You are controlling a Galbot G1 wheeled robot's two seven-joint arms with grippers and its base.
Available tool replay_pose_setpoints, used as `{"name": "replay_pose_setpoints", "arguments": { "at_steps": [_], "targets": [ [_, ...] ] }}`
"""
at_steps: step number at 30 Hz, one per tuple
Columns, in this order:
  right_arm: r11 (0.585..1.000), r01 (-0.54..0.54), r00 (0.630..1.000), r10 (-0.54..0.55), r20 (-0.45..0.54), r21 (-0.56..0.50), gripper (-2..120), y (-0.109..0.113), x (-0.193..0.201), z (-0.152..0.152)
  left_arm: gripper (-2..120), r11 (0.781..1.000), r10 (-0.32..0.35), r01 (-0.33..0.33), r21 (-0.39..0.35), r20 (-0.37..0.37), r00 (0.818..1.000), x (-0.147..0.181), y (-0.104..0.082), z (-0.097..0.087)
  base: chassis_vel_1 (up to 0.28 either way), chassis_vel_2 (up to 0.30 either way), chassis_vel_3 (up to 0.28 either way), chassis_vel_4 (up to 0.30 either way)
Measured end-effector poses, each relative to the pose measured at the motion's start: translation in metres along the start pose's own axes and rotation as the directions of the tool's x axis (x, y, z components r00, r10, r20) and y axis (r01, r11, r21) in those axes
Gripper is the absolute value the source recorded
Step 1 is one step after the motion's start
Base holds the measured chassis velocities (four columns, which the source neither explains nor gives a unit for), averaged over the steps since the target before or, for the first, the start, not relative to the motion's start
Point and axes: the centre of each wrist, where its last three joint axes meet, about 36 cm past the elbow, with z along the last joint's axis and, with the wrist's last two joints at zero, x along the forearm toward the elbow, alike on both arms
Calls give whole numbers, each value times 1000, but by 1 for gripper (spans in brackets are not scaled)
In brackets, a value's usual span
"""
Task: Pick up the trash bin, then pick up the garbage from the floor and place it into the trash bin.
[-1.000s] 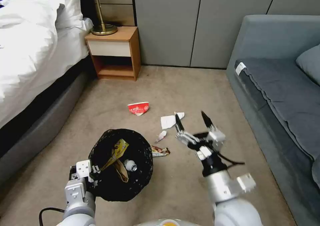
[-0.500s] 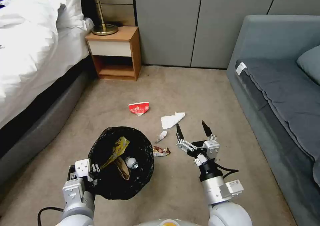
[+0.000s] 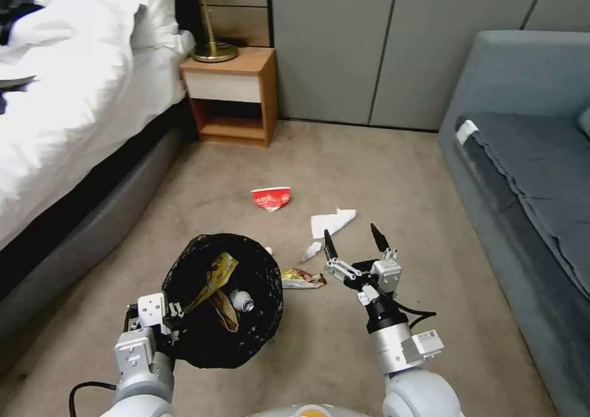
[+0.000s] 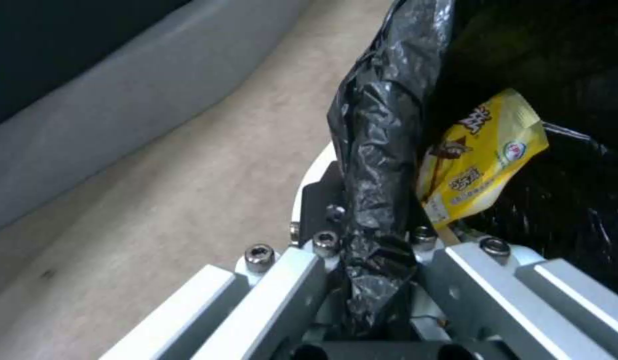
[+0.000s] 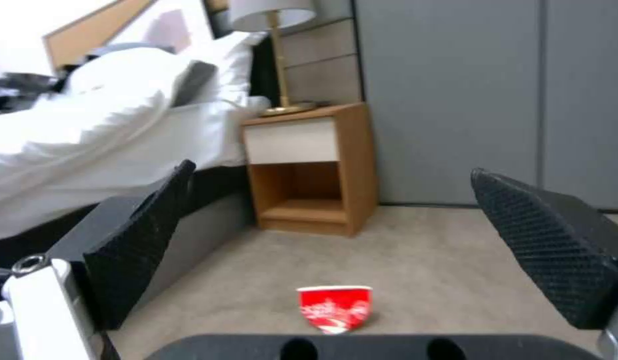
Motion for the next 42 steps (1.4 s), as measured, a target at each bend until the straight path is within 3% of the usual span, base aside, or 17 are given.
{"name": "replay_pose_setpoints", "arguments": {
  "at_steps": [19,42],
  "targets": [
    [1000,-16,1000,16,-12,16,100,-3,0,8,1,1000,2,-2,-3,27,1000,2,-1,3,30,36,30,34],
    [999,22,1000,-22,13,43,100,-8,-5,16,1,1000,1,0,-2,40,999,2,0,0,-176,169,162,-161]
  ]
}}
